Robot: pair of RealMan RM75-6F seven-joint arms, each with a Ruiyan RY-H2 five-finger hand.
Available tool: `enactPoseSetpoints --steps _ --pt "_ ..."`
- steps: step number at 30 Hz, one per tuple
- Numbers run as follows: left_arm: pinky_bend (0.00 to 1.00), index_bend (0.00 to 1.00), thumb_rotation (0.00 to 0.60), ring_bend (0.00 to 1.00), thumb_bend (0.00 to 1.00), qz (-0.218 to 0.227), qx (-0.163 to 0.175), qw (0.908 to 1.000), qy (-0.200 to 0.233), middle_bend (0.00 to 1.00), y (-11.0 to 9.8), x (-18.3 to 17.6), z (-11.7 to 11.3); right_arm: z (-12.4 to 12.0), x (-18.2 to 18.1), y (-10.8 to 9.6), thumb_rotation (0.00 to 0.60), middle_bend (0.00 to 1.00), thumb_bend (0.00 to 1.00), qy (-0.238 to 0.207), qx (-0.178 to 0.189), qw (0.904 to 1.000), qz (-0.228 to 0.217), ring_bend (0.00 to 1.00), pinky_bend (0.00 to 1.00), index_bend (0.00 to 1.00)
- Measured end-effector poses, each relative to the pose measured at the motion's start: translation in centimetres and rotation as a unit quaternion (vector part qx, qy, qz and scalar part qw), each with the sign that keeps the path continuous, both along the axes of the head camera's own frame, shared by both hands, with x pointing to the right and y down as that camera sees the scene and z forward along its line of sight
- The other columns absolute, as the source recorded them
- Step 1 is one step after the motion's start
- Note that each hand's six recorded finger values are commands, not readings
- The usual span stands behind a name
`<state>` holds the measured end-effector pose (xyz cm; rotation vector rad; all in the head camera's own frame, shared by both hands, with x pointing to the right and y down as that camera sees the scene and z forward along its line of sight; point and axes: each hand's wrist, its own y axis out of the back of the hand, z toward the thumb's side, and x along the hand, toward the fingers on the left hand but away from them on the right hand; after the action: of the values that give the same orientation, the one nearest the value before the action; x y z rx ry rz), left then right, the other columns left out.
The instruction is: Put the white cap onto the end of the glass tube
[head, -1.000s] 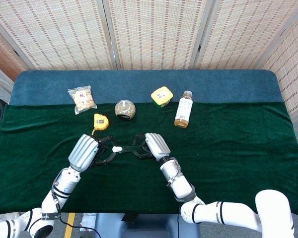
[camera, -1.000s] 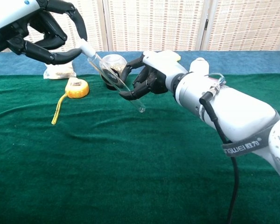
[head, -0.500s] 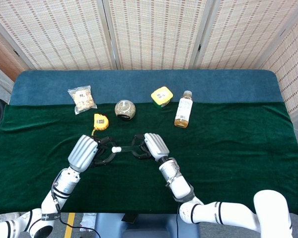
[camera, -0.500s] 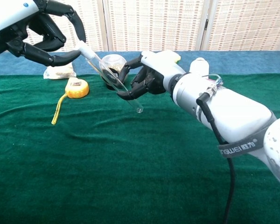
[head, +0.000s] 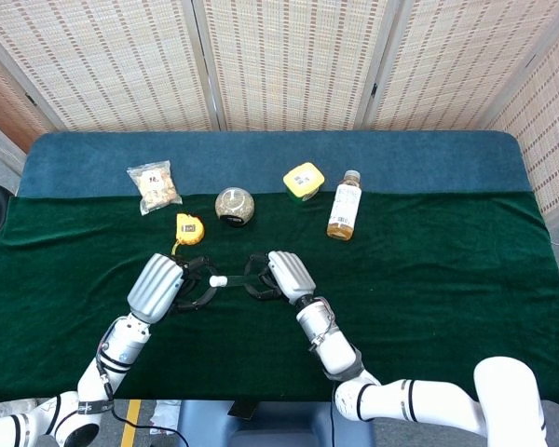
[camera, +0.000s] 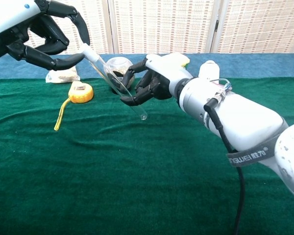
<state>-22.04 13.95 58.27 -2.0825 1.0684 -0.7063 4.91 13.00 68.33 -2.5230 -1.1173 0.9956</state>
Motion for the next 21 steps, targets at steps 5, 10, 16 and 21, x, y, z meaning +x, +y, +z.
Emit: enactPoseSetpoints --steps 5,10,16,21 --pt "0.81 0.63 0.600 0.90 0.54 0.000 -0.006 1.0000 0.004 1.00 0.14 0.08 0.11 -0.09 -0.18 -0.01 0.600 1.00 0.67 -0.004 0.000 1.0000 0.002 1.00 1.00 0.95" --pt "0.81 0.63 0.600 0.90 0.54 0.000 -0.010 0.9999 0.006 1.00 0.20 0.13 0.25 -0.16 -0.37 0.01 0.600 1.00 0.67 -0.006 0.002 1.0000 0.003 1.00 1.00 0.95" --pt "0.81 0.63 0.600 0.90 0.54 -0.001 -0.013 0.9999 0.008 1.00 0.23 0.20 0.36 -0.24 -0.70 0.13 0.600 1.00 0.67 -0.011 0.000 0.9999 0.003 1.00 1.00 0.95" --pt "0.81 0.63 0.600 0.90 0.54 -0.001 -0.017 0.9998 0.008 1.00 0.26 0.23 0.54 -0.35 -0.97 0.20 0.600 1.00 0.68 -0.015 0.001 0.9999 0.002 1.00 1.00 0.95"
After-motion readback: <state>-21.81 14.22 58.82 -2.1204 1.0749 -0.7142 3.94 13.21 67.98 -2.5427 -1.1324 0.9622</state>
